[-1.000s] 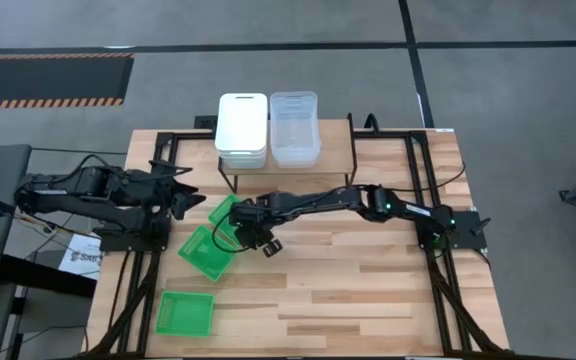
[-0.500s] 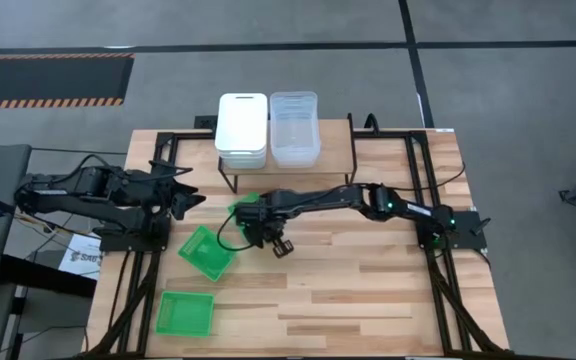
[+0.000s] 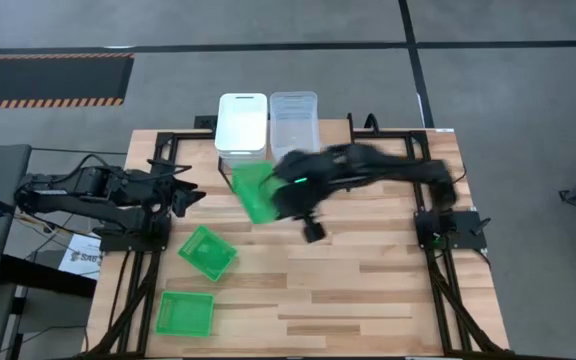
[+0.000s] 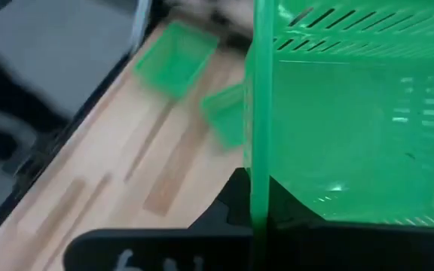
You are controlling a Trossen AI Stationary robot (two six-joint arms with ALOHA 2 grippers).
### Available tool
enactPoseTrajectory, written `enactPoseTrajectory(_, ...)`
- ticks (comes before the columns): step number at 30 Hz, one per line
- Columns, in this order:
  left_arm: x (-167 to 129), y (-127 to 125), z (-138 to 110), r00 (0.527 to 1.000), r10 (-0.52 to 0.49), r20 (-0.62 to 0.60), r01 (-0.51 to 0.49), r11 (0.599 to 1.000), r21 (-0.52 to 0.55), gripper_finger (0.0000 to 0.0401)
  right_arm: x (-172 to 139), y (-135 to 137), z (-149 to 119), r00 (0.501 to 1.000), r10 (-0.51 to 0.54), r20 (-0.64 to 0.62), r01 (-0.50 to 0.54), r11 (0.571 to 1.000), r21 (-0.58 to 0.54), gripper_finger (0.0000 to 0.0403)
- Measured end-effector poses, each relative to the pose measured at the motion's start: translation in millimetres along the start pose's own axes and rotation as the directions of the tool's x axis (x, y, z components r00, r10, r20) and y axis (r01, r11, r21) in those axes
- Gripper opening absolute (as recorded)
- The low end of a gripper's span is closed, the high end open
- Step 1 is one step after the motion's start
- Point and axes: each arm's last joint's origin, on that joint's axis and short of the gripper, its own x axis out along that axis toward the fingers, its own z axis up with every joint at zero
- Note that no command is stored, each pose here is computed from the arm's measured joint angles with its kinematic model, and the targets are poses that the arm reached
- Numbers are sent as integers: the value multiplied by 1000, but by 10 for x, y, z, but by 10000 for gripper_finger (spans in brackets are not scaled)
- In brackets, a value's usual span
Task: Stack baskets on shelf by color
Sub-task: Put the top green bin on the shelf
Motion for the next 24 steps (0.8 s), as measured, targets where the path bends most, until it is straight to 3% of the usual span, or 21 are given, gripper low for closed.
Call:
enactPoseTrajectory(2,0,0,3,1000,4,8,-4,1000,-1,245,-435,109,65,991,-105,77,107,994,-11,3)
enactPoseTrajectory(4,0,2,5,1000,10,15,-10,1000,0,245,-810,157,66,953,-283,108,284,959,8,3)
enactPoseTrajectory(7,-4,4,5,1000,9,16,-9,1000,-1,245,-1214,104,-54,823,-567,30,561,820,115,3)
enactPoseTrajectory(9,-4,5,5,1000,10,16,-10,1000,0,245,-1359,5,-178,753,-655,-60,653,733,191,3)
enactPoseTrajectory(13,-3,5,6,1000,11,18,-11,1000,13,245,-1436,-264,-461,693,-670,-267,720,624,303,2)
enactPoseTrajectory(17,-3,8,10,999,23,33,-23,1000,2,245,-1339,-551,-740,611,-614,-499,786,543,295,2)
enactPoseTrajectory(19,-4,8,11,999,23,35,-23,1000,-3,245,-1264,-691,-815,592,-599,-539,798,528,290,2)
enactPoseTrajectory(24,-4,8,11,999,24,35,-24,1000,4,245,-1145,-861,-1034,594,-514,-619,780,556,287,2)
